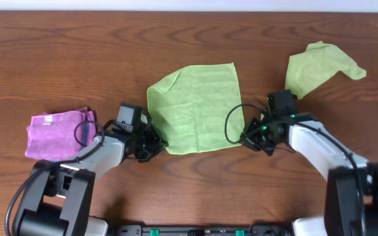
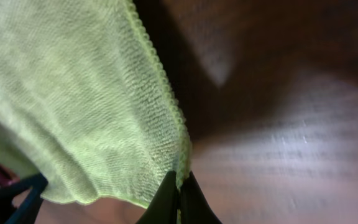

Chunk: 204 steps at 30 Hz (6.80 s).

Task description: Fold the cloth

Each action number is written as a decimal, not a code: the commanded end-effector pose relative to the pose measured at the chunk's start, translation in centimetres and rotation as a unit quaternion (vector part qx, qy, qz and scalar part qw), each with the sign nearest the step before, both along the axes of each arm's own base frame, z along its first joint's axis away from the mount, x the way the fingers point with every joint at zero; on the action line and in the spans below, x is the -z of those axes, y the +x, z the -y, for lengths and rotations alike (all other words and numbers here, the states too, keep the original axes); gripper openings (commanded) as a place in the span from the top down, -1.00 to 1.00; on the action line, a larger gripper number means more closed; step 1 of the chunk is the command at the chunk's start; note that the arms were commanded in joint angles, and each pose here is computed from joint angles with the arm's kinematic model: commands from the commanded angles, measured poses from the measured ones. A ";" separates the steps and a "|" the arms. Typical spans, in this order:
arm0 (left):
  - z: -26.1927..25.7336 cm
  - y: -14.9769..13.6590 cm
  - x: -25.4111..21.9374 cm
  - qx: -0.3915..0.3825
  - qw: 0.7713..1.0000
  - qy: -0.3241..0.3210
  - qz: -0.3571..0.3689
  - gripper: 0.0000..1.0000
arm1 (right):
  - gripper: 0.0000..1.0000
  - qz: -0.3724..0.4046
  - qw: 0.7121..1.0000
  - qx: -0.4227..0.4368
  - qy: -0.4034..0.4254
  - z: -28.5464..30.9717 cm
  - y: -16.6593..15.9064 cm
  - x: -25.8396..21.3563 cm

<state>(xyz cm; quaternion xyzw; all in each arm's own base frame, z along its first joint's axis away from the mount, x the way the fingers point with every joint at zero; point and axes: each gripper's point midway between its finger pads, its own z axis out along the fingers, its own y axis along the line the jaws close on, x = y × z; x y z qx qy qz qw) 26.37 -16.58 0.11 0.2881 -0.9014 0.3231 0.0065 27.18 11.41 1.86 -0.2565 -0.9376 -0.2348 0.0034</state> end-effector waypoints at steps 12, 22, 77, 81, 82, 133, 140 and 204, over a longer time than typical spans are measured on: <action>0.3 -4.8 -1.3 0.072 0.996 -0.018 -0.048 0.88 | 0.97 -0.014 0.999 -0.041 -0.028 1.0 -3.8 -2.5; -0.2 -6.1 -3.2 0.078 0.996 -0.015 -0.046 0.88 | 0.98 -0.039 0.997 -0.045 -0.059 2.4 -6.9 -4.0; -1.3 -2.0 -6.4 0.060 0.997 0.045 0.021 0.88 | 0.97 0.099 0.993 -0.027 -0.065 1.0 -2.9 -7.3; -1.4 -0.7 -6.3 0.045 0.997 0.052 0.040 0.88 | 0.98 0.110 0.992 -0.025 -0.065 0.8 -1.8 -7.0; -1.3 -0.4 -6.3 0.044 0.997 0.050 0.045 0.88 | 0.97 0.113 0.991 -0.025 -0.065 0.8 -1.6 -7.0; -2.0 10.1 -4.0 0.018 0.990 0.095 0.102 0.88 | 0.97 0.212 0.971 -0.004 -0.108 2.9 7.9 -5.5; -2.4 10.7 -3.8 0.013 0.988 0.108 0.113 0.88 | 0.97 0.214 0.970 -0.004 -0.118 3.0 9.0 -3.9; -3.5 9.6 -7.7 0.175 0.963 0.180 0.102 -0.91 | -0.30 0.049 0.993 0.067 -0.080 3.1 5.3 -4.9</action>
